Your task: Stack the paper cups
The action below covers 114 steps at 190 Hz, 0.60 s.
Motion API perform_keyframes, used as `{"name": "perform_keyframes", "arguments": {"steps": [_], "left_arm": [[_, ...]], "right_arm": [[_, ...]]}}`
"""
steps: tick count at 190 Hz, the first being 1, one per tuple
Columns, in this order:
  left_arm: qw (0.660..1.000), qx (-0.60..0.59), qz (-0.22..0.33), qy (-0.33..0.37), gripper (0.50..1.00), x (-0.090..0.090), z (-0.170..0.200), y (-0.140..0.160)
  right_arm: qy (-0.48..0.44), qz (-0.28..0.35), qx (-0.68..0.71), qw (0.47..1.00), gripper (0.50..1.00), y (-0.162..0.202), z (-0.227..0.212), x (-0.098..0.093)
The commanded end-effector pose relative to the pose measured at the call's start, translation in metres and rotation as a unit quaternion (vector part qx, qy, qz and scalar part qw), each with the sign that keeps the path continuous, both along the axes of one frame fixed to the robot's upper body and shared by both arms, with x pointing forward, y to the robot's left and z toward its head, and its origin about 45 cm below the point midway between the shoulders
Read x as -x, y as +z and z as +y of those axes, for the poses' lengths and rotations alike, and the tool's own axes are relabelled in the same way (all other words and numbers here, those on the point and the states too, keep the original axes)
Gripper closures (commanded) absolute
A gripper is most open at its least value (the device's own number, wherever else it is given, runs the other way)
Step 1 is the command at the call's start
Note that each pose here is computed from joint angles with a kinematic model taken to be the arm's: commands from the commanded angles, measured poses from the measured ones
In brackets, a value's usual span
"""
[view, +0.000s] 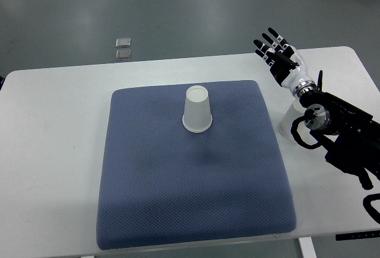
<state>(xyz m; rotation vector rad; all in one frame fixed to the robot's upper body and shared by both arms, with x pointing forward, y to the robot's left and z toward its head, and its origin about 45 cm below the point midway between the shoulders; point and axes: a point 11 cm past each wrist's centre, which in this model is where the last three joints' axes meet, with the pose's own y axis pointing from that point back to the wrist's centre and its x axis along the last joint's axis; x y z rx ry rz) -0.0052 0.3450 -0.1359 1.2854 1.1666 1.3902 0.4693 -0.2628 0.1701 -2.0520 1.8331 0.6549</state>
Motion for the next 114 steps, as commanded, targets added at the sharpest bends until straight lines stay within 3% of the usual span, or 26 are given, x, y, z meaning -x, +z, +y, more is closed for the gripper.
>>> {"name": "perform_keyframes", "arguments": {"steps": [1,114], "left_arm": [[1.0,0.001,0.0,0.001,0.5,-0.0002,-0.0002,0.0],[1.0,0.003,0.004,0.001,0.5,0.0051,-0.0017,-0.0004]], "right_arm": [[0.0,-0.001,0.0,1.0,0.589,0.0009,-0.0004,-0.0005],[-0.003,-0.003,0.001,1.0,0.589,0.0026,-0.0039,-0.0012]]}}
